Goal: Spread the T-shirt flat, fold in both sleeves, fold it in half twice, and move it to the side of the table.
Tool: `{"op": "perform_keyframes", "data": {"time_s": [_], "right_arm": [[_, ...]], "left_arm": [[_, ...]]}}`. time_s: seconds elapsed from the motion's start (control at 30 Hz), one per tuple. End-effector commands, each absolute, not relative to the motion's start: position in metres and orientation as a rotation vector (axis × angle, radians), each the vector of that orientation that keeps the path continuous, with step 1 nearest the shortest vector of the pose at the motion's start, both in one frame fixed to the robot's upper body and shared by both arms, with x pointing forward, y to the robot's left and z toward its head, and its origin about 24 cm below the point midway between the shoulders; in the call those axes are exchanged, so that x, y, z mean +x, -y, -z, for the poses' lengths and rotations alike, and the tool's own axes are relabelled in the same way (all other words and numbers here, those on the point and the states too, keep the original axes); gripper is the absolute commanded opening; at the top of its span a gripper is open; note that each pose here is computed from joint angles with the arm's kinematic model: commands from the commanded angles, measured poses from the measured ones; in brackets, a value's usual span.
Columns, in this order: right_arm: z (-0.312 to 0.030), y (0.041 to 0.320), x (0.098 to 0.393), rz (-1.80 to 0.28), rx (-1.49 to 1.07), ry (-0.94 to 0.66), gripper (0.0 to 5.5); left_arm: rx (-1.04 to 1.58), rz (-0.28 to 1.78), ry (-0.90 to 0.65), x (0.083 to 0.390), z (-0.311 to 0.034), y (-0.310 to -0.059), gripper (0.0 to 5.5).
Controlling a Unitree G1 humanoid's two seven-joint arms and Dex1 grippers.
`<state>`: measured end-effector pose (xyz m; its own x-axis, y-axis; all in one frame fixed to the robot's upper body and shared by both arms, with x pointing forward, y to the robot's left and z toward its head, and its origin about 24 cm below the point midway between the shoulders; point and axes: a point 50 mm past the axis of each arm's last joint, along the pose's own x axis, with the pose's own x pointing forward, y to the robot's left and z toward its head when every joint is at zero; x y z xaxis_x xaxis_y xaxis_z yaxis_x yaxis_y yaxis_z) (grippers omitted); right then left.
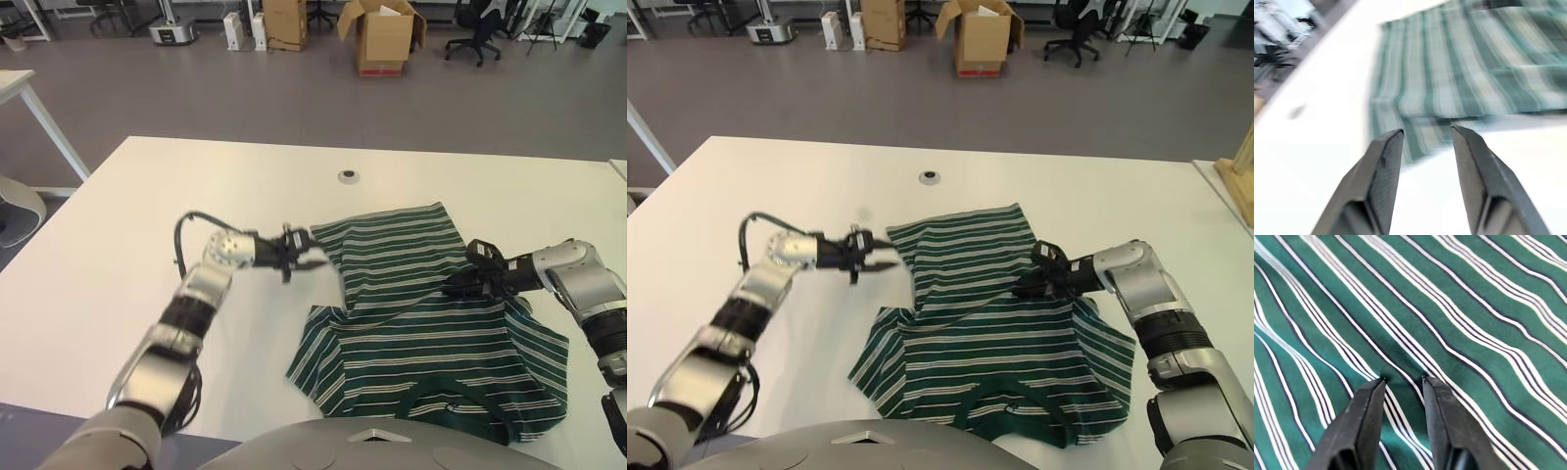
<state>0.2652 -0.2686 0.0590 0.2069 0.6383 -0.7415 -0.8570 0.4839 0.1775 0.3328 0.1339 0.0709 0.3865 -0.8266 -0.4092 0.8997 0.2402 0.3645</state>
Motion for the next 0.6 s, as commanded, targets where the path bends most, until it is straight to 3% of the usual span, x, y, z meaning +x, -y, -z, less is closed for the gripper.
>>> {"op": "perform_keyframes", "data": {"time_s": [0.03,0.17,0.3,0.5,0.6], "right_arm": [[-0.037,0.256,0.257,-1.088,-0.204,-0.912,1.40],[-0.036,0.248,0.260,-1.107,-0.187,-0.894,1.40],[-0.035,0.249,0.260,-1.095,-0.181,-0.892,1.40],[-0.037,0.256,0.264,-1.049,-0.209,-0.882,1.40],[-0.044,0.248,0.276,-1.017,-0.172,-0.790,1.40]], "left_arm": [[0.748,0.989,-0.204,0.366,-0.065,-0.124,1.80],[0.770,0.954,-0.284,0.362,-0.041,-0.111,1.80],[0.895,0.938,-0.335,0.356,-0.025,-0.120,1.80],[1.557,0.934,-0.212,0.370,-0.041,-0.137,1.80],[1.673,0.929,-0.094,0.377,-0.055,-0.128,1.80]]}}
